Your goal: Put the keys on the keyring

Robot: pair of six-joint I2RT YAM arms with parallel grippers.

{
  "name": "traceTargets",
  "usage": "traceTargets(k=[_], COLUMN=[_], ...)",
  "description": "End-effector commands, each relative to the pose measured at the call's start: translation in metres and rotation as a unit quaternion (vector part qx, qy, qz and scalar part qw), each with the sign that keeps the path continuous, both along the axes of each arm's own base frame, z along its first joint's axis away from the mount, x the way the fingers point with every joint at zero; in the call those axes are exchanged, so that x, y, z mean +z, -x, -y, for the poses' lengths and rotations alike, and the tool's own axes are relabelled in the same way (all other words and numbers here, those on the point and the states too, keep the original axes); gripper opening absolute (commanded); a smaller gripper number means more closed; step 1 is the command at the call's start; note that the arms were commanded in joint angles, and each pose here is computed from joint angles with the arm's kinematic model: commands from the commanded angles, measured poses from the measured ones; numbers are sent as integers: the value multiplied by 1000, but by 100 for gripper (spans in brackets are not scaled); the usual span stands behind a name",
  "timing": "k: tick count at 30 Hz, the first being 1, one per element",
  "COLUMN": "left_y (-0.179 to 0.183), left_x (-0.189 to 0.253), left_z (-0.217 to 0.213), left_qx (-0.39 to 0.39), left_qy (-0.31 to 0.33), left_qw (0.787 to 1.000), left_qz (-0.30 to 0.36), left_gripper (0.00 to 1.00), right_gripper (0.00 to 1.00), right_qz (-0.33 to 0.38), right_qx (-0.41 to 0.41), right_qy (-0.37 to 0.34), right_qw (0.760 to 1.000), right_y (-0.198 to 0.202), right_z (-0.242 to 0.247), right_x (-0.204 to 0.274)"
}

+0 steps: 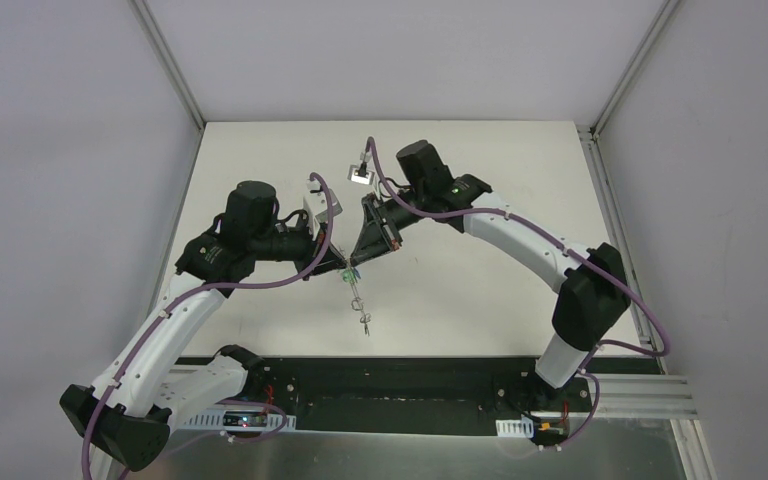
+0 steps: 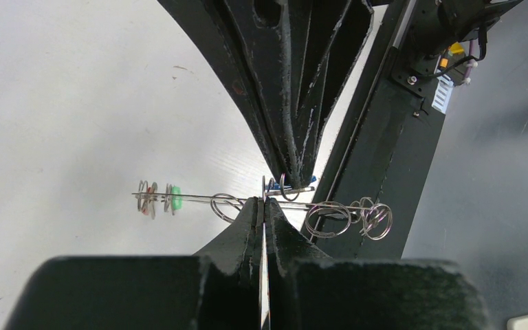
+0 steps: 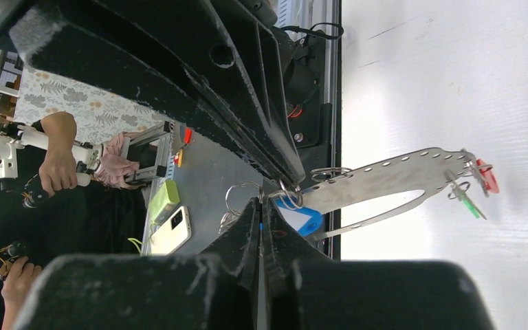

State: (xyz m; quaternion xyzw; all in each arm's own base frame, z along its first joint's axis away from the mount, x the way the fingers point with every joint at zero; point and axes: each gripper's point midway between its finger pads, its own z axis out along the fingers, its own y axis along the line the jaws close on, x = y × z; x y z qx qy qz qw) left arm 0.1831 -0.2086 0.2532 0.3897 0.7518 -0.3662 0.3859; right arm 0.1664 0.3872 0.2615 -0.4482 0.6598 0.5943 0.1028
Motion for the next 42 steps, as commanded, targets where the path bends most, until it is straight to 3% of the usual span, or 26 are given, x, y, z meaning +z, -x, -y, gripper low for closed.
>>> traceTargets(k=[1, 12, 21, 35, 42], left_y=[1, 1, -5, -1, 0], left_x=[18, 18, 16, 19, 19], left_z=[5, 5, 2, 5, 7], left_qx=[-14, -14, -2, -13, -17], left_qy=[20, 20, 11, 20, 25], left_qw=[999, 999, 999, 999, 999], left_qz=[33, 33, 39, 38, 33], left_gripper=[0, 0, 0, 0, 0], right_gripper=[0, 0, 0, 0, 0], right_qz=[18, 27, 26, 60, 44], right_qx=[0, 2, 56, 12, 10], right_qy=[-10, -10, -50, -14, -11], right_qw=[1000, 1000, 997, 998, 999], right_y=[-4, -1, 23, 5, 1], right_z=[-7, -2, 16, 16, 9], right_x=[10, 9, 26, 4, 4])
